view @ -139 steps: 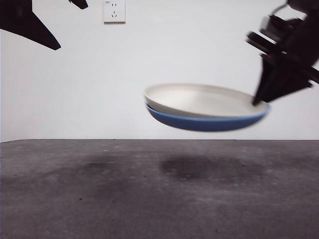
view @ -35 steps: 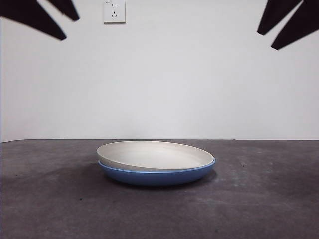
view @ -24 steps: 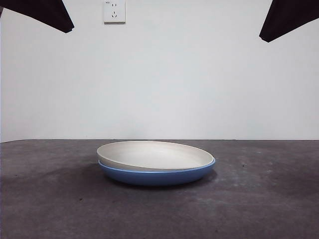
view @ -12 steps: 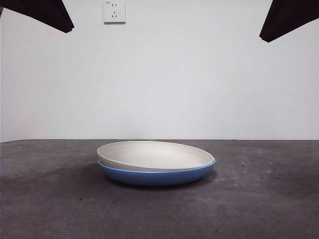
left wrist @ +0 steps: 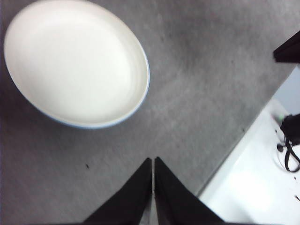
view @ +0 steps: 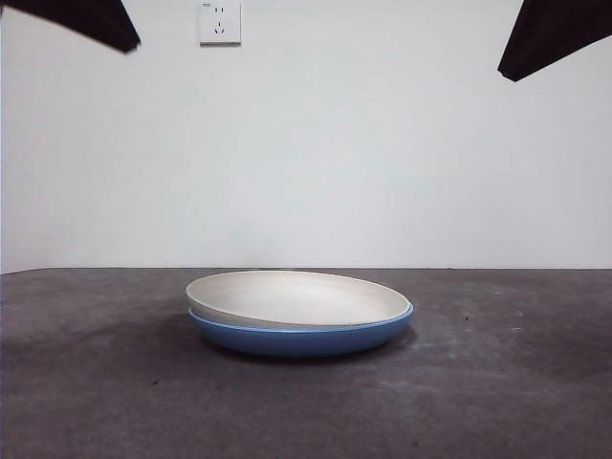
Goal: Pick up the white plate, put it on the blue plate, put it on desk
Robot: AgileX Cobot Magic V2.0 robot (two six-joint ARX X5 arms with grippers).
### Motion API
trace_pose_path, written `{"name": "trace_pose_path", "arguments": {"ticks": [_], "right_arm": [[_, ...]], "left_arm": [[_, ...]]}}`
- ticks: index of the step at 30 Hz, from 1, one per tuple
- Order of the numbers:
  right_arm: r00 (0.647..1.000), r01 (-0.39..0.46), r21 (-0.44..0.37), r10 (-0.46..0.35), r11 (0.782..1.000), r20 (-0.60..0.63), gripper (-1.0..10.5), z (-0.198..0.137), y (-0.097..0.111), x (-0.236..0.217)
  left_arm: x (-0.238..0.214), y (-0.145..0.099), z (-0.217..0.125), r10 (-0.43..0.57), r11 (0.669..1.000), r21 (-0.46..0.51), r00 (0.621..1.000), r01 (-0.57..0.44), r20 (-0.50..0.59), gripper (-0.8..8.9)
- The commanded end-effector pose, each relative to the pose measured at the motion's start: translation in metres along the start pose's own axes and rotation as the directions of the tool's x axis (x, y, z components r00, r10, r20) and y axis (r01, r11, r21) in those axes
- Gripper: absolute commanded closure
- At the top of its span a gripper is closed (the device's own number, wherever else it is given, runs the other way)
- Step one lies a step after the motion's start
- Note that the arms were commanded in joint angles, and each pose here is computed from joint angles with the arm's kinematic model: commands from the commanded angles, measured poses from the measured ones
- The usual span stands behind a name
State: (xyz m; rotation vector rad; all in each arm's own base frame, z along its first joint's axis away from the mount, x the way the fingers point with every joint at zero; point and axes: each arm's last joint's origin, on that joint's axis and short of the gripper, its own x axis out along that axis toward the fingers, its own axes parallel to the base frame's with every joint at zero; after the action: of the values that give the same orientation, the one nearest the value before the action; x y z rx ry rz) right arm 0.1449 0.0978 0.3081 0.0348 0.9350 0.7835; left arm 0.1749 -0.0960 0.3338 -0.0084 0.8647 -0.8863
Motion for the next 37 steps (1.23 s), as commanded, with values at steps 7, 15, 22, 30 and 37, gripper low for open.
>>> {"name": "trace_pose_path", "arguments": {"ticks": [7, 15, 22, 30, 37], "right_arm": [[1.000, -0.007, -0.023, 0.007, 1.000, 0.007, 9.3, 0.002, 0.002, 0.000], [1.000, -0.007, -0.023, 0.007, 1.000, 0.007, 9.3, 0.002, 0.002, 0.000], [1.000, -0.007, -0.023, 0.007, 1.000, 0.007, 9.3, 0.002, 0.002, 0.000], [1.000, -0.007, -0.023, 0.007, 1.000, 0.007, 9.3, 0.002, 0.002, 0.000], [1.000, -0.007, -0.023, 0.007, 1.000, 0.008, 9.3, 0.003, 0.002, 0.000]], "left_arm": [[-0.078, -0.008, 0.008, 0.091, 0.909, 0.266, 0.776, -0.321, 0.625, 8.04], [-0.092, 0.004, -0.059, 0.359, 0.772, 0.006, 0.444, -0.635, 0.821, 8.04], [-0.062, 0.024, -0.113, 0.533, 0.690, -0.147, 0.361, -0.708, 0.765, 8.04], [-0.018, 0.049, -0.156, 0.577, 0.713, -0.177, 0.423, -0.679, 0.699, 8.05], [0.005, 0.062, -0.179, 0.596, 0.720, -0.182, 0.462, -0.670, 0.657, 8.05]]}}
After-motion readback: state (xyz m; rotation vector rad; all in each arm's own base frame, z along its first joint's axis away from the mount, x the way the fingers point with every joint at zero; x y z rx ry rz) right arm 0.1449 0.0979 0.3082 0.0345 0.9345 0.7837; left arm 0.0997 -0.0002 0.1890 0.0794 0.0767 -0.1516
